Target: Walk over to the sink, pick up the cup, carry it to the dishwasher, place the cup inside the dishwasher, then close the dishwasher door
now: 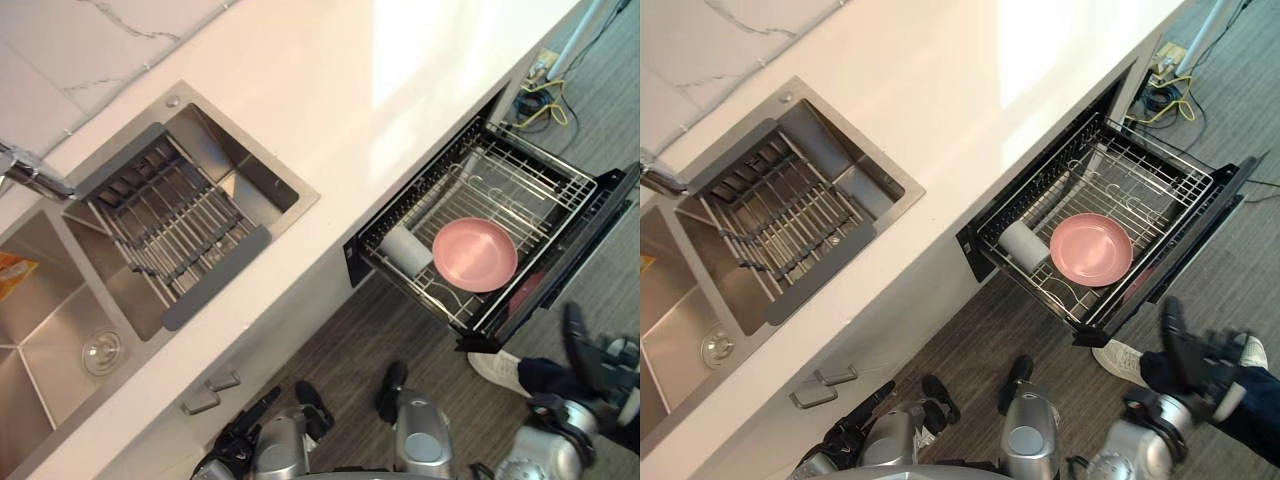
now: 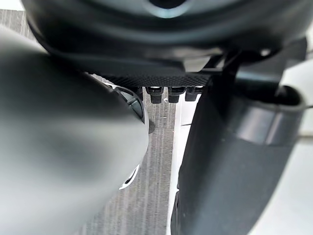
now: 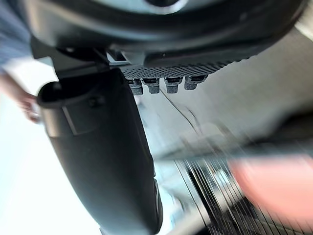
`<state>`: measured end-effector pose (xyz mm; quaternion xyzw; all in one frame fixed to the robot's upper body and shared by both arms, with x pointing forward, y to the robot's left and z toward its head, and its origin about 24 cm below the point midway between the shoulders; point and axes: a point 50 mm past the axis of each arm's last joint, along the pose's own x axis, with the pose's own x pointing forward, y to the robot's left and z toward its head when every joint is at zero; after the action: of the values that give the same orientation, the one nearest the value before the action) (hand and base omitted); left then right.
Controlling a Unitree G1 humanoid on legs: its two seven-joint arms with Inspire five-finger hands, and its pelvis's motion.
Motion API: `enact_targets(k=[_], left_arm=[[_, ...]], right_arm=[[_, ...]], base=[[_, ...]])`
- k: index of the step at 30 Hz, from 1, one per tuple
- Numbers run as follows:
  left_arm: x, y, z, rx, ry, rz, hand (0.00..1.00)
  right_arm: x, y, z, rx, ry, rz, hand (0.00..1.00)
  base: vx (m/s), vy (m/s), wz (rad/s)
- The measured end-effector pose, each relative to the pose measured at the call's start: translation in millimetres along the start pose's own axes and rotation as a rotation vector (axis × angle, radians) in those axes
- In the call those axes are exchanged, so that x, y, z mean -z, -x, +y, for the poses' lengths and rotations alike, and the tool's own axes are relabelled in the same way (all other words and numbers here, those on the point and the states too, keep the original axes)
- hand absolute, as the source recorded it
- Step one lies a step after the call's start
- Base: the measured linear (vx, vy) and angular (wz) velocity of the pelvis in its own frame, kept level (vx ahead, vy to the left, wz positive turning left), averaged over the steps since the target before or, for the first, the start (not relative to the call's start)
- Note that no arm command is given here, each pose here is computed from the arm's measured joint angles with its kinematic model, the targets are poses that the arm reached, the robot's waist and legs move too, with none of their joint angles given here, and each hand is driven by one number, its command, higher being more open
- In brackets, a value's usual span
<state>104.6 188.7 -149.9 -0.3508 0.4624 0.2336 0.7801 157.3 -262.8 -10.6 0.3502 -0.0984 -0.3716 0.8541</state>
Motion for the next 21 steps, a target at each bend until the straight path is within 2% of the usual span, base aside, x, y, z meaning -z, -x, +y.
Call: enact_targets(k=[5, 9, 11, 16, 17, 19, 21], left_arm=[[8, 1, 7, -0.027, 0.009, 0.014, 1.0], [15, 1, 12, -0.041, -0.015, 0.041, 1.0], [19, 2, 13, -0.04, -0.008, 0.053, 1.0], [20, 2, 11, -0.009, -0.014, 0.057, 1.0], [25, 2, 11, -0.005, -0.024, 0.076, 1.0], [29, 2, 14, -0.005, -0.034, 0.095, 1.0], [38, 4, 18, -0.015, -0.025, 0.122, 1.0]], right_arm=[[9, -4, -19, 0.02, -0.045, 0.066, 1.0], [17, -23, -30, 0.081, -0.066, 0.119, 1.0], [22, -35, -24, 0.089, -0.063, 0.143, 1.0], [32, -61, 12, 0.055, -0.082, 0.206, 1.0], [34, -73, 32, 0.015, -0.061, 0.236, 1.0], [33, -81, 45, -0.012, -0.05, 0.247, 1.0], [30, -93, 75, -0.106, -0.026, 0.255, 1.0]], base=[[0.01, 0.054, 0.38], [0.01, 0.062, 0.34], [-0.01, 0.03, 0.38], [-0.1, 0.017, 0.23], [-0.13, 0.007, 0.13], [-0.11, 0.003, 0.09], [-0.1, -0.02, 0.17]])
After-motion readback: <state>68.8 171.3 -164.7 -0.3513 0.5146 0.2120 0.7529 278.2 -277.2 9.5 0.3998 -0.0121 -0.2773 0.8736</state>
